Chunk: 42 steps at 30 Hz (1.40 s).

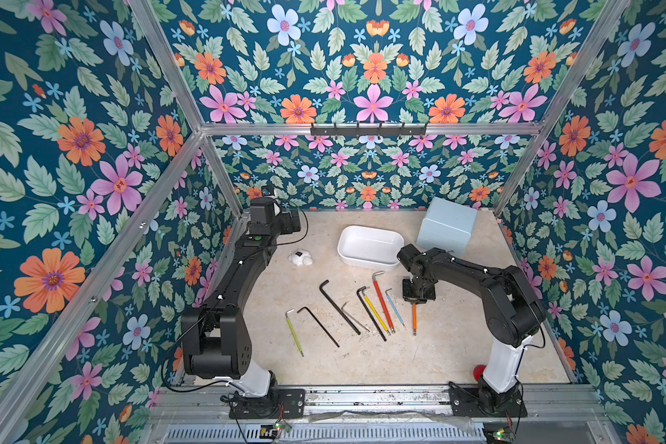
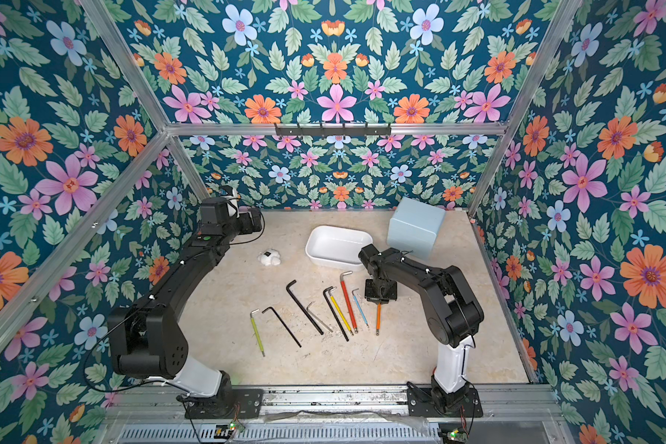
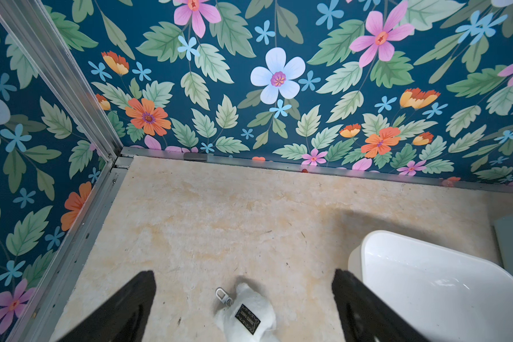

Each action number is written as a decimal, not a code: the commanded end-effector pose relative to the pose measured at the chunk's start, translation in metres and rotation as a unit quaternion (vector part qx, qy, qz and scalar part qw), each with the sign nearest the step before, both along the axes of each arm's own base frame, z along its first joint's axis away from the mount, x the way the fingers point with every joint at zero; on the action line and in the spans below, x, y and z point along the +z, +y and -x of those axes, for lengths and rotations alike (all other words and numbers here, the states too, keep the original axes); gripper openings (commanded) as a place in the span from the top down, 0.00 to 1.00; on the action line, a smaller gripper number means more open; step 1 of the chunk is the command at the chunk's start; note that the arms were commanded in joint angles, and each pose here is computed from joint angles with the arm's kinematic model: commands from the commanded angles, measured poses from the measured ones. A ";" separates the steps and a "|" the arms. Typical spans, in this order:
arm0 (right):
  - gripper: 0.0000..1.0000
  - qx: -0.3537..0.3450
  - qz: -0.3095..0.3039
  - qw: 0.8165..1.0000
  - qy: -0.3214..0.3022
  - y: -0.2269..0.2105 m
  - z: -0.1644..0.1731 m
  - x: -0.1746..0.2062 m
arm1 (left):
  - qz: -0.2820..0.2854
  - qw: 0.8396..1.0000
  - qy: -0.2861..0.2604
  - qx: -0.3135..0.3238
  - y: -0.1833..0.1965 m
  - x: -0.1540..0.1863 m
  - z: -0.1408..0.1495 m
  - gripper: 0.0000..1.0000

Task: Put the hex key on the desktop into the storage box
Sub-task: Pick up the Allen key from the center of the board, then place the Allen key in the storage box.

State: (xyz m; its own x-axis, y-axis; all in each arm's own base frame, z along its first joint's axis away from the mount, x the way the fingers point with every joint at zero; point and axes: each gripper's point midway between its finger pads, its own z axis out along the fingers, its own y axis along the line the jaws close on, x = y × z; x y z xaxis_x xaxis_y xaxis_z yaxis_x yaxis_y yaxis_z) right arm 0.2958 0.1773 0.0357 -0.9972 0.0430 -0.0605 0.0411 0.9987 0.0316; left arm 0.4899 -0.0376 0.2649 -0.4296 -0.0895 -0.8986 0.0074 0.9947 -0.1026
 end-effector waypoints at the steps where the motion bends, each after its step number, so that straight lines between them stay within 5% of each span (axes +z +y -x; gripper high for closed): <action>1: 1.00 0.033 0.010 0.998 -0.043 -0.011 -0.013 0.019 | 0.014 1.000 -0.023 0.004 -0.001 0.012 -0.007 0.01; 11: 1.00 0.174 0.021 0.966 -0.191 -0.022 -0.053 0.106 | 0.047 0.998 -0.041 0.017 -0.001 0.021 -0.012 0.01; 19: 1.00 0.306 -0.074 0.896 -0.312 0.028 -0.105 0.165 | 0.045 0.997 -0.051 0.030 0.004 0.031 -0.006 0.01; 30: 1.00 0.413 -0.151 0.828 -0.349 0.099 -0.180 0.159 | 0.018 0.997 -0.057 0.052 0.016 0.047 0.005 0.01; 37: 1.00 0.439 -0.171 0.806 -0.359 0.116 -0.203 0.148 | 0.005 0.996 -0.059 0.070 0.024 0.048 0.013 0.01; 42: 1.00 0.444 -0.177 0.809 -0.341 0.118 -0.204 0.126 | -0.002 0.996 -0.055 0.075 0.026 0.045 0.014 0.01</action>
